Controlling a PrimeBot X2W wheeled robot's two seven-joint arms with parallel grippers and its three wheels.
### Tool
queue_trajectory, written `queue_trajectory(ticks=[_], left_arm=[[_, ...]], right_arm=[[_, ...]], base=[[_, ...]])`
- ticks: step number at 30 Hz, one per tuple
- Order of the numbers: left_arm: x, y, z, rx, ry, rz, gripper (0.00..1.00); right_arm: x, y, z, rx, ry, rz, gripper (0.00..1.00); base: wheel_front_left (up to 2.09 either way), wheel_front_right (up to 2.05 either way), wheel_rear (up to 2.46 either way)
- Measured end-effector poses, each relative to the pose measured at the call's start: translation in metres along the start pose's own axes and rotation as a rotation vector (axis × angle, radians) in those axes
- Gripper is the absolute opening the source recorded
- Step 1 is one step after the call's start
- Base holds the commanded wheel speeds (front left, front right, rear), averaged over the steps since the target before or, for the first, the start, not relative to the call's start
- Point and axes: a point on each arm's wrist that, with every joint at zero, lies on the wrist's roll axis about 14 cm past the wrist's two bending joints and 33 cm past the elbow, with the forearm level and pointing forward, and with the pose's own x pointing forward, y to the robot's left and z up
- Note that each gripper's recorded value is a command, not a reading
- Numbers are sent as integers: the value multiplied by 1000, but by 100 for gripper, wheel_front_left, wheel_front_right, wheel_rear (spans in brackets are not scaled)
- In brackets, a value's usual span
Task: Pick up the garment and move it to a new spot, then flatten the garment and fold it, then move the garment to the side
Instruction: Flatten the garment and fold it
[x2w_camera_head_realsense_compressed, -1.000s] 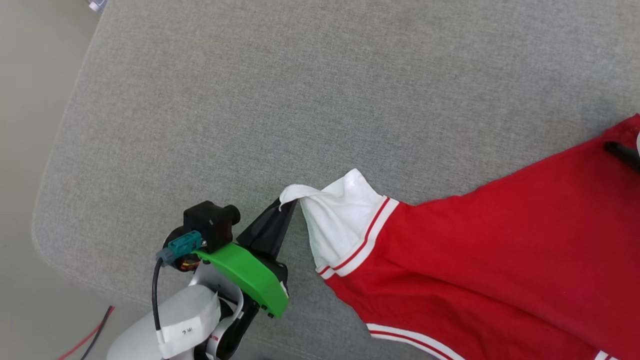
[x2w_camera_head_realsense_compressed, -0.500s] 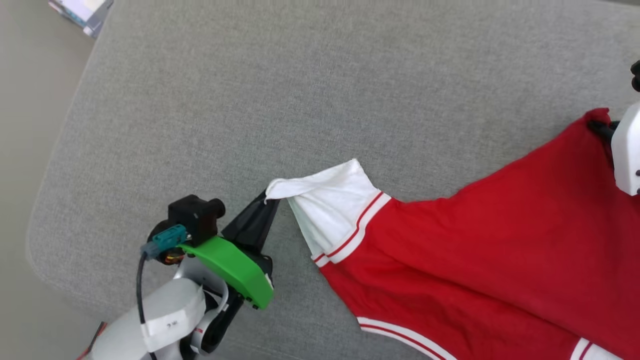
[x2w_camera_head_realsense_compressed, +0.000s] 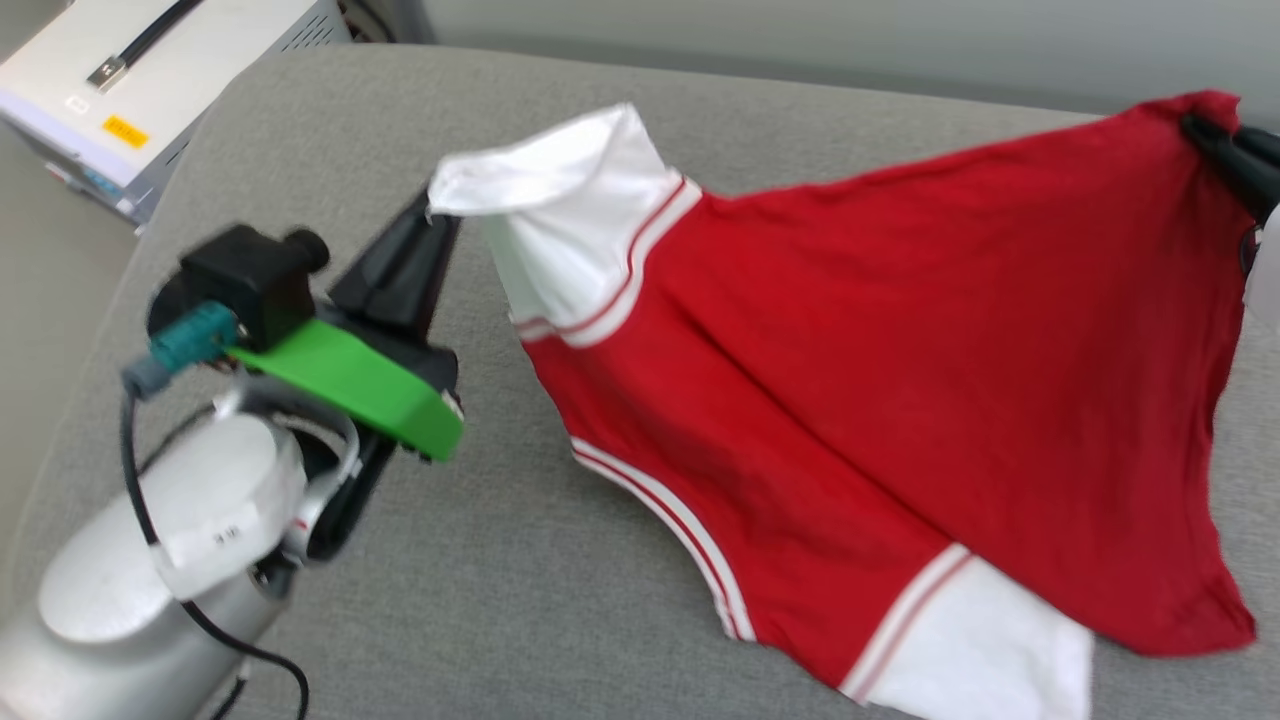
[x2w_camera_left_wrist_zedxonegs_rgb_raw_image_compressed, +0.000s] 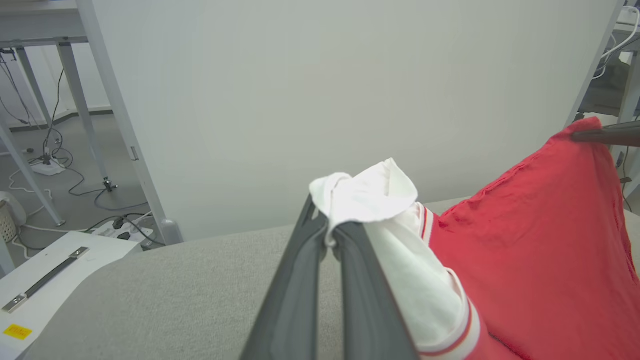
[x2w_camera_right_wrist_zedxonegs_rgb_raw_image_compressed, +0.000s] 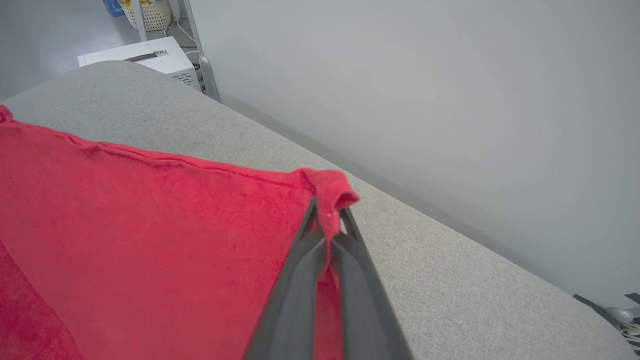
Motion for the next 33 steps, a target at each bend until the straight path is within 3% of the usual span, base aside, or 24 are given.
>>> queue_trajectory(ticks=[7, 14, 33], left_arm=[[35, -14, 75, 120, -164, -78, 0], [68, -28, 114, 178, -246, -141, 0], [208, -3, 187, 323, -424, -147, 0]], right_arm=[[-39, -17, 54, -42, -178, -87, 0], [-53, -28, 86, -63, -284, -136, 0], [13, -106, 187, -243, -476, -336, 0]], base=[[0, 0, 0], [0, 0, 0], [0, 0, 0]])
